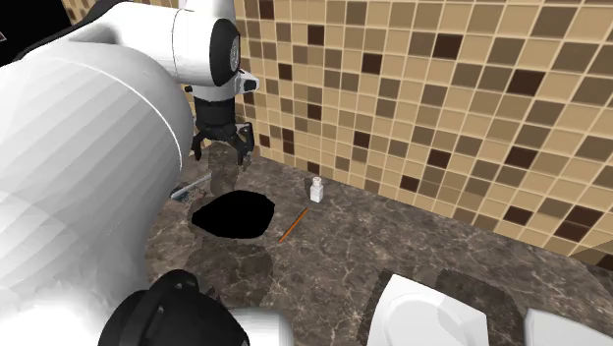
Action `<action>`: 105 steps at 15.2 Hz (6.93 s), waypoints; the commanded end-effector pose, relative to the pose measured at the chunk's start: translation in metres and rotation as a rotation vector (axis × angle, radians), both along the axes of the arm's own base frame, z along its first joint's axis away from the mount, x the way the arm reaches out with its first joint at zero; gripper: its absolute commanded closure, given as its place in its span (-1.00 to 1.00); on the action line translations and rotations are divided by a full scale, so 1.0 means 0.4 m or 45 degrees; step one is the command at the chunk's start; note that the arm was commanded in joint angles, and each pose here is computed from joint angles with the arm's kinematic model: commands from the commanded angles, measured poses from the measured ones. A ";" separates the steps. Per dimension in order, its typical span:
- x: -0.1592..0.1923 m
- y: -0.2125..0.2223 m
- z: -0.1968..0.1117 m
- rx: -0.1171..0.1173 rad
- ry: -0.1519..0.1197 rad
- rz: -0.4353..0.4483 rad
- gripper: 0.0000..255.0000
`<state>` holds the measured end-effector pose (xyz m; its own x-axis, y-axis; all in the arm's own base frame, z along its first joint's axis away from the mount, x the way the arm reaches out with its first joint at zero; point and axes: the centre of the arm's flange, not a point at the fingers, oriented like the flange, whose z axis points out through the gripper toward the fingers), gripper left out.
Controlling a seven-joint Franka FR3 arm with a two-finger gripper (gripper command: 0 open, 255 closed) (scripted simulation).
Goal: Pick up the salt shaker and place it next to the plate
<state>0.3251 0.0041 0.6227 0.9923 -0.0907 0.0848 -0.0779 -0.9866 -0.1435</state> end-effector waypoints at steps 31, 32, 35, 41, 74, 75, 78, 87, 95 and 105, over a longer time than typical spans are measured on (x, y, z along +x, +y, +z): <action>0.537 -0.554 -0.543 -0.197 -0.053 -0.006 -1.00; 0.555 -0.574 -0.559 -0.203 -0.055 -0.007 -1.00; 0.560 -0.575 -0.586 -0.203 -0.055 -0.007 -1.00; 0.570 -0.577 -0.659 -0.203 -0.055 -0.007 -1.00; 0.570 -0.577 -0.448 -0.203 -0.055 -0.007 1.00; 0.570 -0.577 -0.434 -0.203 -0.055 -0.007 1.00; 0.570 -0.577 -0.395 -0.203 -0.055 -0.007 1.00; 0.570 -0.577 -0.276 -0.203 -0.055 -0.007 1.00; 0.406 -0.583 -0.245 -0.203 -0.055 -0.007 1.00; 0.076 -0.596 -0.243 -0.203 -0.055 -0.007 1.00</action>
<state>0.3683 -0.2327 0.5264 0.9869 -0.0788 0.1408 -0.0813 -0.9966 0.0117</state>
